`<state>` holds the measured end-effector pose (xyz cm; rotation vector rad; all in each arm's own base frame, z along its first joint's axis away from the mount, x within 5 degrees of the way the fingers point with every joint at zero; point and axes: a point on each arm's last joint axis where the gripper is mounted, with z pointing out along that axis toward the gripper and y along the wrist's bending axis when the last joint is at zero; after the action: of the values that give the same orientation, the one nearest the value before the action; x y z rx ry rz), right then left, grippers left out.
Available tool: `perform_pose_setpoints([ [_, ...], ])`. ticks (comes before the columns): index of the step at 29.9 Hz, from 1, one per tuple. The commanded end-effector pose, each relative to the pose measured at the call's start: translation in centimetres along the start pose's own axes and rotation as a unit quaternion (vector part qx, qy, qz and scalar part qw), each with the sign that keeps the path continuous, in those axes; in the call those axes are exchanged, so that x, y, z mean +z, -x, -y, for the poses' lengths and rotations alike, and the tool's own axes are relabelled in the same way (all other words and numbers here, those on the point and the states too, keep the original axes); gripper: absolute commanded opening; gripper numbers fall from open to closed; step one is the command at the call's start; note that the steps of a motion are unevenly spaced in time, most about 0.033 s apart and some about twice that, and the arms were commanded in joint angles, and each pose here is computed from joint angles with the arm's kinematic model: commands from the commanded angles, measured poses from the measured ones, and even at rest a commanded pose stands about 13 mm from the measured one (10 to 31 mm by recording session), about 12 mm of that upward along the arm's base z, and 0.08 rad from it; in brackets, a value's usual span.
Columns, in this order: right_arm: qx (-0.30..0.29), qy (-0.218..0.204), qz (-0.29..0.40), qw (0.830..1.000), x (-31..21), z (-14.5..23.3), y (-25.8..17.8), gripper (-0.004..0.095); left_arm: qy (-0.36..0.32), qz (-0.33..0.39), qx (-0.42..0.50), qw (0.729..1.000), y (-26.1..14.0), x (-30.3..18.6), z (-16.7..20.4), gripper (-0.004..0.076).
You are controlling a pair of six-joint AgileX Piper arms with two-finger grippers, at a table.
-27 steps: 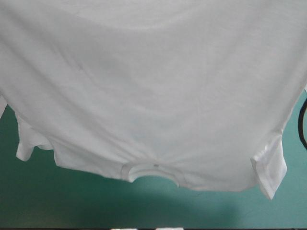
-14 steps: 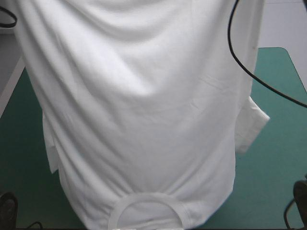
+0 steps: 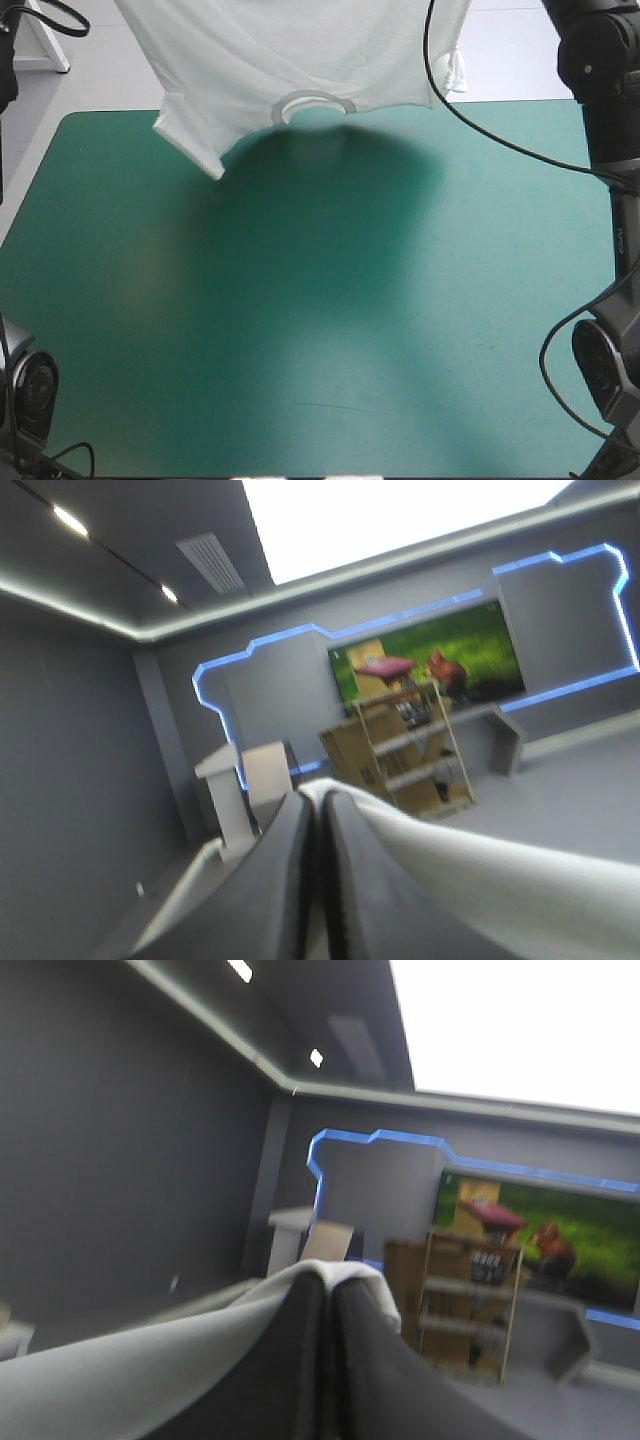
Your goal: Fold the cloth
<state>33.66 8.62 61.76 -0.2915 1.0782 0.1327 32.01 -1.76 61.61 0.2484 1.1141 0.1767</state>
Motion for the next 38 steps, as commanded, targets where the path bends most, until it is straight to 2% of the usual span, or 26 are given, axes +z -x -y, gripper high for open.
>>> perform_pose_setpoints([
  [1,0.006,0.015,-0.102,0.995,-1.4,0.9,-0.2,-0.0017,-0.025,-0.018,-0.007,0.999,1.4,-1.2,0.1,0.0019],
  [3,0.037,0.016,-0.201,0.979,-1.0,1.3,-3.5,-0.0017,-0.061,-0.076,-0.007,0.995,-0.3,-0.8,0.9,0.0019],
  [4,0.057,0.014,-0.254,0.965,-0.9,1.6,-5.3,-0.0017,-0.081,-0.109,-0.007,0.991,-1.3,-0.6,1.4,0.0019],
  [6,0.095,0.01,-0.353,0.931,-1.0,1.9,-8.9,-0.0017,-0.12,-0.177,-0.006,0.977,-3.6,-0.3,2.3,0.0019],
  [8,0.111,0.019,-0.454,0.884,-1.3,2.0,-12.7,-0.0017,-0.161,-0.261,-0.021,0.952,-7.0,0.3,3.5,0.0019],
  [13,0.14,0.019,-0.543,0.828,-2.0,1.4,-18.2,-0.0017,-0.206,-0.422,-0.07,0.88,-16.6,0.1,6.5,0.0019],
  [17,0.148,0.027,-0.622,0.768,-5.7,0.4,-21.4,-0.0017,-0.223,-0.515,-0.083,0.823,-22.4,-3.8,8.4,0.0019],
  [21,0.139,0.061,-0.707,0.691,-12.5,-2.1,-23.9,-0.0017,-0.216,-0.581,-0.112,0.777,-24.6,-10.9,9.5,0.0019],
  [24,0.135,0.079,-0.737,0.658,-17.5,-4.3,-24.3,-0.0017,-0.206,-0.616,-0.119,0.751,-24.3,-16.3,9.7,0.0019],
  [25,0.134,0.086,-0.741,0.653,-19.0,-4.9,-24.0,-0.0017,-0.208,-0.629,-0.114,0.74,-24.4,-17.7,9.7,0.0019],
  [26,0.135,0.094,-0.755,0.635,-21.0,-5.9,-24.3,-0.0016,-0.209,-0.649,-0.112,0.722,-24.5,-19.7,9.8,0.0019],
  [31,0.135,0.106,-0.79,0.588,-27.1,-8.4,-24.0,-0.0015,-0.196,-0.712,-0.105,0.666,-24.3,-24.3,9.6,0.0019],
  [33,0.136,0.108,-0.796,0.579,-28.6,-9.0,-23.5,-0.0015,-0.19,-0.728,-0.107,0.65,-23.9,-25.0,9.5,0.0019],
  [35,0.136,0.112,-0.796,0.578,-29.6,-9.3,-22.9,-0.0015,-0.196,-0.744,-0.107,0.63,-23.5,-25.6,9.4,0.0019],
  [36,0.136,0.115,-0.792,0.583,-29.9,-9.4,-22.5,-0.0015,-0.2,-0.751,-0.107,0.62,-23.3,-25.9,9.4,0.0019],
  [38,0.135,0.117,-0.784,0.594,-30.2,-9.4,-21.8,-0.0015,-0.201,-0.753,-0.106,0.618,-23.1,-26.1,9.3,0.0019],
])
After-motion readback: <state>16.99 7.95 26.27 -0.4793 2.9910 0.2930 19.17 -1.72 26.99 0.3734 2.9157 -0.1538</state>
